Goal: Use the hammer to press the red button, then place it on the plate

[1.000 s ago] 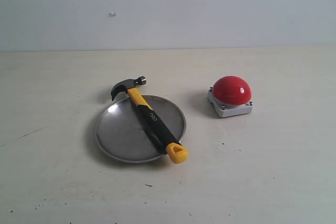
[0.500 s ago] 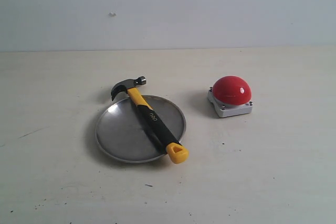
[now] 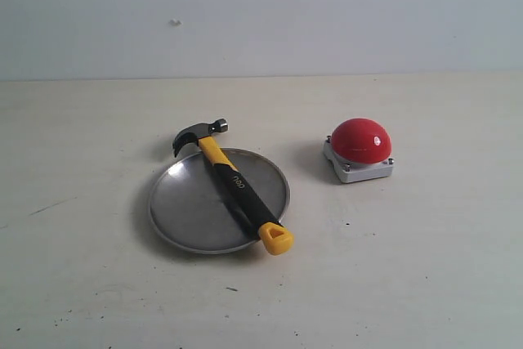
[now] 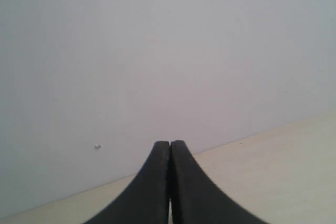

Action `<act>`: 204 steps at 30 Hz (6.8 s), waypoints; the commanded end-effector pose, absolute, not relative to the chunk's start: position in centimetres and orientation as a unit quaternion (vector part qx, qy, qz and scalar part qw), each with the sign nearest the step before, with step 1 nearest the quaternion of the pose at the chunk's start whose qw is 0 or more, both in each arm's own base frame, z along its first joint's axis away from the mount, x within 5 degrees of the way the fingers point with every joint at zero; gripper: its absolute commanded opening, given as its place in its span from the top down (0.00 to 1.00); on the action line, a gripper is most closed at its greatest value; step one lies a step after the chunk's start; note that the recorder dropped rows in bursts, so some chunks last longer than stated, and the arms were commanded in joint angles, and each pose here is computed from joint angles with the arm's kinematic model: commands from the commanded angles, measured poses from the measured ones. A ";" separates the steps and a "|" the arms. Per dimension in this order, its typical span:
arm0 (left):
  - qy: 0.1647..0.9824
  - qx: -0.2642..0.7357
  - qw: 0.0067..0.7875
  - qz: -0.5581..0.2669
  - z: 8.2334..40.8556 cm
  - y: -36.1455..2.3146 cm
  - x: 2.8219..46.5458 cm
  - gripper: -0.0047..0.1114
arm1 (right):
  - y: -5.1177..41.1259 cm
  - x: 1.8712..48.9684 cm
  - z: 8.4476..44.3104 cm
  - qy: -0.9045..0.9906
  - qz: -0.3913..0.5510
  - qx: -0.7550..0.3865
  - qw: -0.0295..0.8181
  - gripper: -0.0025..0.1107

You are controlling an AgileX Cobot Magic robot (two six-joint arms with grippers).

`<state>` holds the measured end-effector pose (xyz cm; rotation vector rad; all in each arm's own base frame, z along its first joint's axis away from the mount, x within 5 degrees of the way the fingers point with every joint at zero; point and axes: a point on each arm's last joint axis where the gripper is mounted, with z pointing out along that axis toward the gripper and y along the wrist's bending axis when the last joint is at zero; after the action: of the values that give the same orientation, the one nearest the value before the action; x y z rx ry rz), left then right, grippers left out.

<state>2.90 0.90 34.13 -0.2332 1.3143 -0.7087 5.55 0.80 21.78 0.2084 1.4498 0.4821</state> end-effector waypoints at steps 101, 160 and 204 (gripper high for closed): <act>0.682 -0.150 0.664 -0.267 21.0 -1.1 6.2 0.96 | 0.7 5.5 21.7 0.655 0.183 0.066 0.730 0.98; 0.711 -0.236 0.662 -0.034 19.6 1.7 6.0 0.96 | 0.7 5.5 21.7 0.655 0.183 0.066 0.730 0.98; 0.706 -0.200 0.679 0.001 20.0 1.7 6.0 0.96 | 0.7 5.5 21.7 0.655 0.181 0.064 0.731 0.98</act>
<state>6.00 1.75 19.90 -0.4582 1.6005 -0.0011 5.55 0.77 21.85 0.1518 1.4443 0.4149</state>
